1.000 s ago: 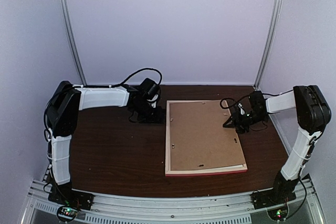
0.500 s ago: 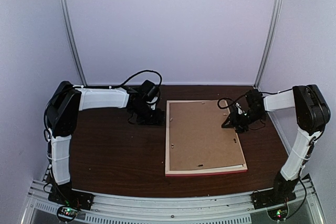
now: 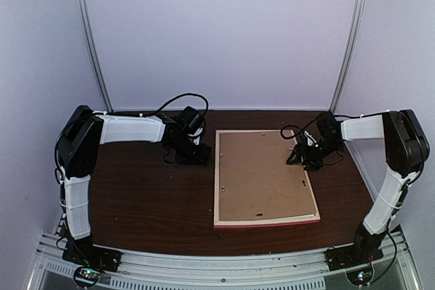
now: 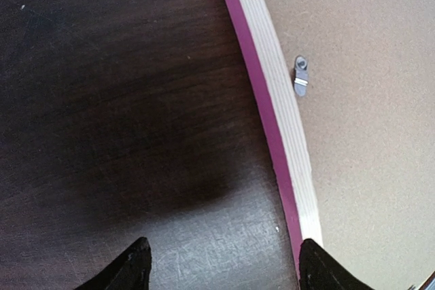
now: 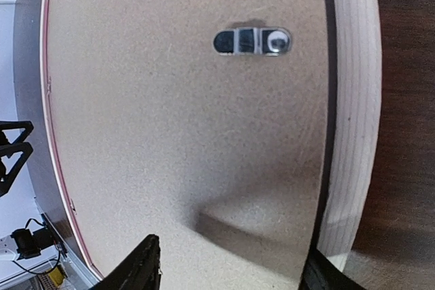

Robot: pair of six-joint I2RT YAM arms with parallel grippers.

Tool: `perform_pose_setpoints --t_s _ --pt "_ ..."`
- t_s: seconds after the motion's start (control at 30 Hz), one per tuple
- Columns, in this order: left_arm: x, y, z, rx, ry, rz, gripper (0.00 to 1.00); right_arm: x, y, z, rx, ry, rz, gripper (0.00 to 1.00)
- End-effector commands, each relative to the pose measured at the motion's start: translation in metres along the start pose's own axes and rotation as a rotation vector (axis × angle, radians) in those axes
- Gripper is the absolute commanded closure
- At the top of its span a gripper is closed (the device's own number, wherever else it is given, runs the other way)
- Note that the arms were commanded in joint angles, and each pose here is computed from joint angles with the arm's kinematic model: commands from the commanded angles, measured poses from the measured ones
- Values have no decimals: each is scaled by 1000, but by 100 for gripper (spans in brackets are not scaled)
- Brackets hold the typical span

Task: Put the photo into the frame
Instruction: Place the backboard on the frame body.

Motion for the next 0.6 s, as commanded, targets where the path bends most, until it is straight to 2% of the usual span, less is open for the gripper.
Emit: perform_pose_setpoints --t_s 0.0,0.57 --pt "-7 11 -19 -83 -43 26 25 4 3 -14 -47 -60 -27 34" --pt "-19 4 -17 -94 -151 32 24 6 9 -43 -154 -204 -85 30"
Point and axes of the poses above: each gripper's point midway between its finger pads, its own z axis out along the fingers, its own x axis along the line the jaws close on, y = z × x, the point moved 8 cm from there along -z, back along the fingers, and after that the axes turned 15 degrees about z, right-handed, at the moved point
